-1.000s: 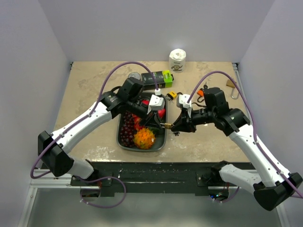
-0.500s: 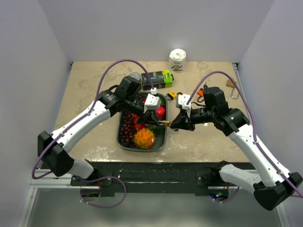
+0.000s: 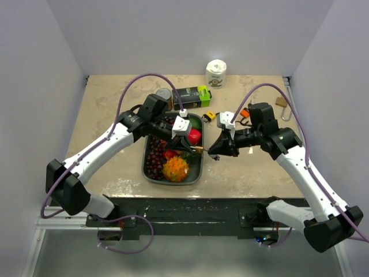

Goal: Lock with the key
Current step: Lock the lock.

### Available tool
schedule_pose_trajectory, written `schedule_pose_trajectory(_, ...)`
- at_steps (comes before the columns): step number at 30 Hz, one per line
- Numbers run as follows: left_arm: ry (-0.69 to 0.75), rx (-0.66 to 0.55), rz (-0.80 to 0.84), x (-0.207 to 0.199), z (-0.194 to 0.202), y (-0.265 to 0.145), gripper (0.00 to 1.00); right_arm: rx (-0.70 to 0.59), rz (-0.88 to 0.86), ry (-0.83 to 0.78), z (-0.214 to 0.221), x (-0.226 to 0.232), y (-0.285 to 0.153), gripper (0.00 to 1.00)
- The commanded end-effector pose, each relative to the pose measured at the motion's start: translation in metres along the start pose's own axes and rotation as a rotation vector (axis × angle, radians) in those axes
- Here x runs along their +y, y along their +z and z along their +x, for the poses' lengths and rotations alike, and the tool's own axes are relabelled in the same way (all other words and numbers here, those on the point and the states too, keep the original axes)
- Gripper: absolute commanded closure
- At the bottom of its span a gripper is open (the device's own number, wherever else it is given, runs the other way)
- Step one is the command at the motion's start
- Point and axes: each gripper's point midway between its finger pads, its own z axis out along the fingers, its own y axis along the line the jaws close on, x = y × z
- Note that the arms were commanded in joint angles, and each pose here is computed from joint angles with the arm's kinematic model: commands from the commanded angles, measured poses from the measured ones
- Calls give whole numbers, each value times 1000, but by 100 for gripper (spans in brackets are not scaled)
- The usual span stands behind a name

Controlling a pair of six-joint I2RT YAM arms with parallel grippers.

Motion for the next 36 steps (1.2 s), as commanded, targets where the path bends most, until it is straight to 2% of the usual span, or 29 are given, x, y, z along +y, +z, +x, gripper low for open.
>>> schedule_pose_trajectory(1,-210,83,-33,-20,34,-28,100,57,128,30,6,-7,-27,100)
schedule_pose_trajectory(7,-247,71,-45,-18,39,-34,100,55,152,64,7,-11,-27,100)
schedule_pose_trajectory(15,-217,56,-52,-16,29,-37,100,37,145,72,5,-12,-25,100)
schedule_pose_trajectory(21,-382,-59,-153,15,24,-66,100,-57,220,113,-21,-28,-25,100)
schedule_pose_trajectory(22,-364,-85,-232,34,23,-79,100,-69,231,125,-22,-32,-24,100)
schedule_pose_trajectory(24,-509,-138,-326,49,26,-95,100,-112,264,139,-31,-41,-24,100)
schedule_pose_trajectory(25,-507,-177,-445,73,28,-120,100,-121,273,148,-32,-43,-23,100)
schedule_pose_trajectory(26,-605,-217,-504,81,31,-133,100,-133,277,155,-34,-48,-22,100)
schedule_pose_trajectory(31,-803,-348,-870,125,77,-231,100,-183,272,168,-45,-61,-14,100)
schedule_pose_trajectory(34,-915,-383,-1009,140,106,-270,100,-198,269,177,-49,-68,-11,100)
schedule_pose_trajectory(36,-968,-397,-1034,148,123,-283,100,-203,271,176,-52,-72,-9,100)
